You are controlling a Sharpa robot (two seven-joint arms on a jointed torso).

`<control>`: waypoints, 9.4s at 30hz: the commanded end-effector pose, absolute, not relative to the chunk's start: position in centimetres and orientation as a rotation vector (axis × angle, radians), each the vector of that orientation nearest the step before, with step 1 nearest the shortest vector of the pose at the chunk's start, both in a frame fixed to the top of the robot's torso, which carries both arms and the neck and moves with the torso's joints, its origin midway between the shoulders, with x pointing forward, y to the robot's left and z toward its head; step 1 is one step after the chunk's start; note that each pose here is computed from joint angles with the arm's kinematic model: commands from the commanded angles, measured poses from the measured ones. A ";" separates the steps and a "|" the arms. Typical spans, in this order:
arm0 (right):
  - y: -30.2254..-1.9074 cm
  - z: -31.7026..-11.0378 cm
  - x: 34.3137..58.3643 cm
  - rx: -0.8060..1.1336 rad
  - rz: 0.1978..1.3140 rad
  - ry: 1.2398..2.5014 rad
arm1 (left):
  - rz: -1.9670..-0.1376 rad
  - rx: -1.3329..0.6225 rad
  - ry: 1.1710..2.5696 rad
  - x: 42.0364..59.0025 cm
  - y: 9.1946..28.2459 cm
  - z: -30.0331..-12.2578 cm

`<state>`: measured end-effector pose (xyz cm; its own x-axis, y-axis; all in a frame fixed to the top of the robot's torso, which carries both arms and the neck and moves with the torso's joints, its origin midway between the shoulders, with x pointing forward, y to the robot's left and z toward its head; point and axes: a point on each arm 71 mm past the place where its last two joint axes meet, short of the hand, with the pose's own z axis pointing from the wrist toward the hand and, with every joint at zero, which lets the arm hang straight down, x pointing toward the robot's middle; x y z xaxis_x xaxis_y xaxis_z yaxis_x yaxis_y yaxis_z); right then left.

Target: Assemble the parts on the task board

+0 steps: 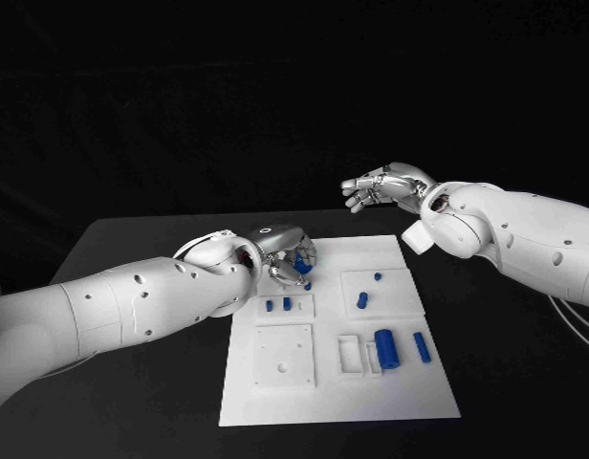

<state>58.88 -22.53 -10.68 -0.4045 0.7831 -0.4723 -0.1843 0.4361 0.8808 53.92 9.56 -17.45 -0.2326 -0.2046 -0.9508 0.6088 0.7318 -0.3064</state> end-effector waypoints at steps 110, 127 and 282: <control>-22.7 -10.6 58.7 0.521 1.183 1.648 | -0.790 0.155 1.675 53.7 13.2 -16.6; -22.8 -10.6 58.6 0.522 1.182 1.648 | -0.728 0.124 1.715 53.7 16.8 -17.0; -24.1 -12.9 55.3 -0.165 0.590 1.697 | -0.981 -0.504 1.624 54.4 23.7 -17.9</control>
